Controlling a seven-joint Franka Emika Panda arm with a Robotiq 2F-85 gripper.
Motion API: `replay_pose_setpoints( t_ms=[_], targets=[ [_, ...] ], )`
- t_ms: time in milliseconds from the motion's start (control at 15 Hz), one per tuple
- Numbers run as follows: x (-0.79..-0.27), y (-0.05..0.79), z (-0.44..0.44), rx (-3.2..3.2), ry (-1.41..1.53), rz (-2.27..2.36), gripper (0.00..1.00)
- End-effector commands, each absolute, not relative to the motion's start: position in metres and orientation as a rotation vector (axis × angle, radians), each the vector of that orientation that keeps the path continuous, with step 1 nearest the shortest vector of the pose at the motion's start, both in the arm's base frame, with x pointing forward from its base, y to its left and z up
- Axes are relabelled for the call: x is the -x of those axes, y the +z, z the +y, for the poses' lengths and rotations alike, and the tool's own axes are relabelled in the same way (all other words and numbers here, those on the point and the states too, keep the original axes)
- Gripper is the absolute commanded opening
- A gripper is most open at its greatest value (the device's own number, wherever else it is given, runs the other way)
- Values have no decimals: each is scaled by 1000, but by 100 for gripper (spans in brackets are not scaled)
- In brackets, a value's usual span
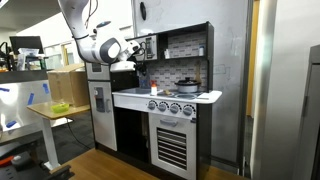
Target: Twist the tap faucet.
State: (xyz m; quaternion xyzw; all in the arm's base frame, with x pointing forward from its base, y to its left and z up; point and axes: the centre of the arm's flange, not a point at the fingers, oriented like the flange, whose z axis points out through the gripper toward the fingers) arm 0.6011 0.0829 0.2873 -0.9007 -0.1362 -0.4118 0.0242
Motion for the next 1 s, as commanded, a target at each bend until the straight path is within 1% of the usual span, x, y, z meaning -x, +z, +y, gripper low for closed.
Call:
replay_pose_setpoints(
  t_ms=[0,67,133,200,400,467,533,800,933],
  targets=[
    [-630,283,72,2676,-1387,-458,44],
    [-643,289,71,2652,-1409,-466,39],
    [-653,292,69,2633,-1419,-462,31],
    [-663,291,69,2608,-1423,-449,25],
    [-680,277,68,2552,-1407,-396,3],
    [-687,273,68,2528,-1404,-385,0],
    [-693,268,68,2506,-1404,-375,0],
    [-714,260,68,2457,-1394,-325,0],
    [-723,257,74,2445,-1342,-297,0]
  ],
)
